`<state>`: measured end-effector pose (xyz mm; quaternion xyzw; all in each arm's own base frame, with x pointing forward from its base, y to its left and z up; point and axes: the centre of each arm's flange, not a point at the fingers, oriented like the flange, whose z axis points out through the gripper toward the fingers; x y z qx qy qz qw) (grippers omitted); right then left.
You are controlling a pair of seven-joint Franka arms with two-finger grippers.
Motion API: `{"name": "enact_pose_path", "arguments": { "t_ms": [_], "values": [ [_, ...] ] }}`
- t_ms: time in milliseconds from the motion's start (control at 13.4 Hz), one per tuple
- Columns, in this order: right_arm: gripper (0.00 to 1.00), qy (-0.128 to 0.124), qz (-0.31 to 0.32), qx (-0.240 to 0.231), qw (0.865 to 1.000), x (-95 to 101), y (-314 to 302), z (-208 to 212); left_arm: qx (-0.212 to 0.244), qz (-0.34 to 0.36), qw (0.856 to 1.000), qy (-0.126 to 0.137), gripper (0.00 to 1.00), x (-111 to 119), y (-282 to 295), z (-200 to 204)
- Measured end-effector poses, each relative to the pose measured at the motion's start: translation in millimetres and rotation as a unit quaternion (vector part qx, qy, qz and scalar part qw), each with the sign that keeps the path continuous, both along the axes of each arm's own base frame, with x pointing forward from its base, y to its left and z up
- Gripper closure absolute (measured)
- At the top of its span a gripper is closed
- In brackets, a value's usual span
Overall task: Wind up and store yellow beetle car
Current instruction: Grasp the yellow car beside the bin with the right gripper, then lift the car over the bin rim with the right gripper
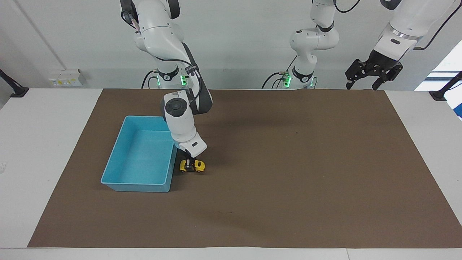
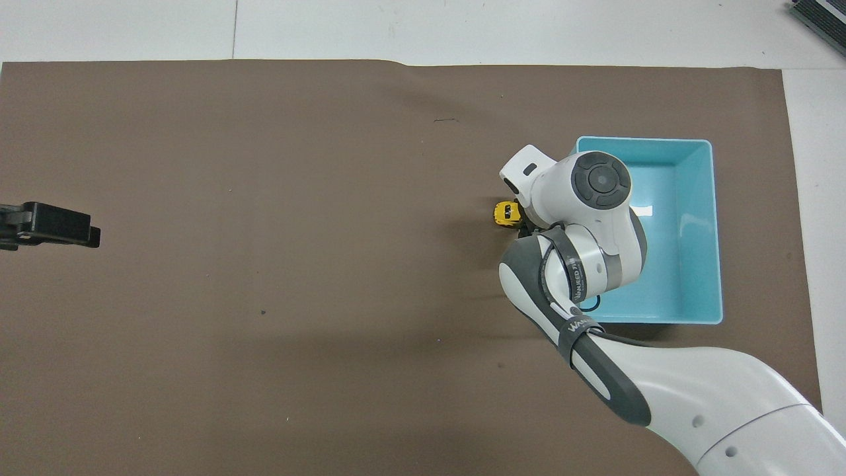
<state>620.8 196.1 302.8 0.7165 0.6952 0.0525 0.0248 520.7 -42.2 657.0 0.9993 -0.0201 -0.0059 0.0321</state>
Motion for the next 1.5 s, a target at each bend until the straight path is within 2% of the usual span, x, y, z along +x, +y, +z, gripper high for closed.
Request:
{"name": "enact_pose_path", "arguments": {
  "t_ms": [748,1197,1496],
  "values": [
    [0.55,0.012,-0.005,-0.001,1.000,21.6,9,77,0.005,-0.002,1.000,0.004,0.00,0,-1,-2],
    [0.55,0.027,-0.013,-0.006,1.000,9.6,-4,136,0.006,0.008,1.000,0.004,0.00,0,10,-2],
    [0.55,0.044,-0.013,-0.013,0.999,10.6,-46,146,0.006,0.014,1.000,0.004,0.00,1,16,-2]
  ]
}}
